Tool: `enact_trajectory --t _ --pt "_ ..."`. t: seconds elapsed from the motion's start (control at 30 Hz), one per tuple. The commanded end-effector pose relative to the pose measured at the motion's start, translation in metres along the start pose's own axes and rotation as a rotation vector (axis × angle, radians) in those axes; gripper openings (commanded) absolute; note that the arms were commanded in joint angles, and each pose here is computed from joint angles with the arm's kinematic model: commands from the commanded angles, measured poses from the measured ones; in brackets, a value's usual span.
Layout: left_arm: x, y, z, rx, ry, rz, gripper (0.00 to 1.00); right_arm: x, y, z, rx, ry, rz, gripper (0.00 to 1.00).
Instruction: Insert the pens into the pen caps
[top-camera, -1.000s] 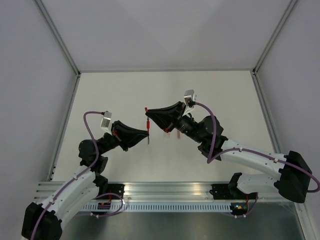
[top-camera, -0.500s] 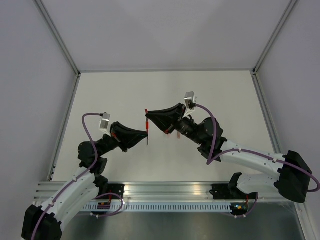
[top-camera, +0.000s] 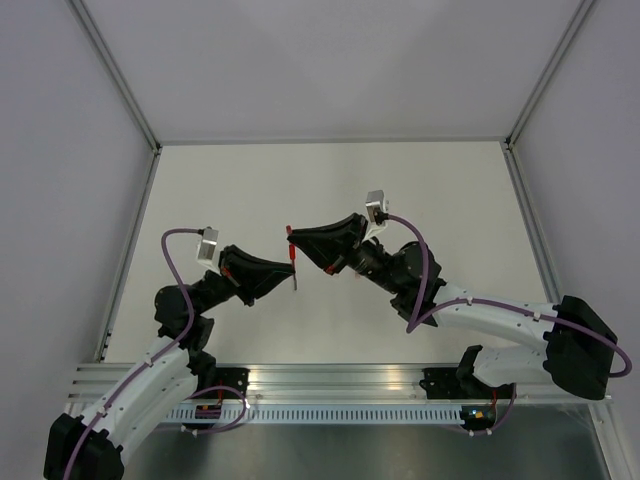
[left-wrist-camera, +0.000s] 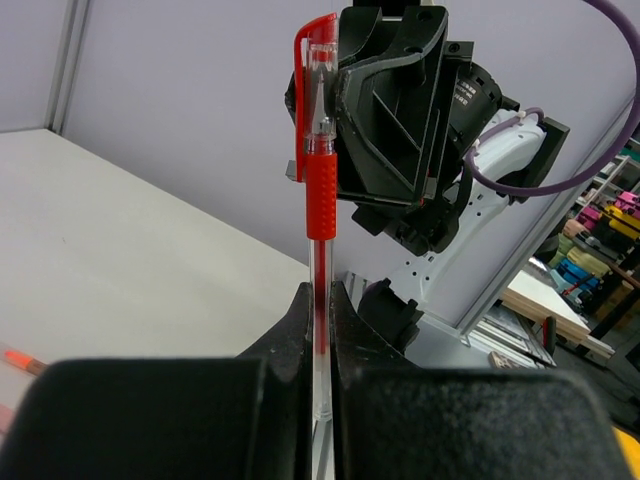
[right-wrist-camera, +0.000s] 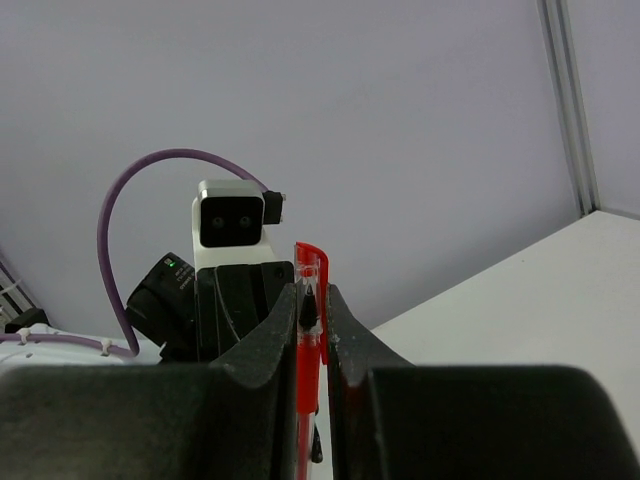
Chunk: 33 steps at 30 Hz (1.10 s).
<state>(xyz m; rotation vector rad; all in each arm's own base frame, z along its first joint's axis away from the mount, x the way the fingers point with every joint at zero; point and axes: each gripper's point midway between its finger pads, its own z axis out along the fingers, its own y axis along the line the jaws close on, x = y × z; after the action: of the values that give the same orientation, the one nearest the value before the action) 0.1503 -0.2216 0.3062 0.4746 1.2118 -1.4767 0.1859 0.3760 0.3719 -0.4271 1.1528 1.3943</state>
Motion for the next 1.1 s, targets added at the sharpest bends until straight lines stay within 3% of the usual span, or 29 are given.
enact_trajectory --t 0.0,0.2,0.53,1.03,1.07 --pt "-0.007 -0.003 0.001 0.005 -0.035 0.039 0.02 -0.004 0.014 -0.001 -0.06 -0.047 0.036 0.0" --pt "-0.008 0.0 0.0 -0.011 -0.043 0.037 0.02 0.006 0.015 -0.007 -0.073 -0.043 0.053 0.02" --pt "-0.008 0.001 0.0 -0.018 -0.045 0.036 0.02 0.014 0.019 -0.011 -0.1 -0.009 0.02 0.3" --pt "-0.009 0.0 0.0 -0.016 -0.045 0.042 0.02 0.031 0.019 -0.006 -0.117 0.07 0.014 0.33" --pt "-0.009 0.0 0.0 -0.015 -0.046 0.043 0.02 0.032 0.019 -0.006 -0.116 0.074 0.017 0.29"
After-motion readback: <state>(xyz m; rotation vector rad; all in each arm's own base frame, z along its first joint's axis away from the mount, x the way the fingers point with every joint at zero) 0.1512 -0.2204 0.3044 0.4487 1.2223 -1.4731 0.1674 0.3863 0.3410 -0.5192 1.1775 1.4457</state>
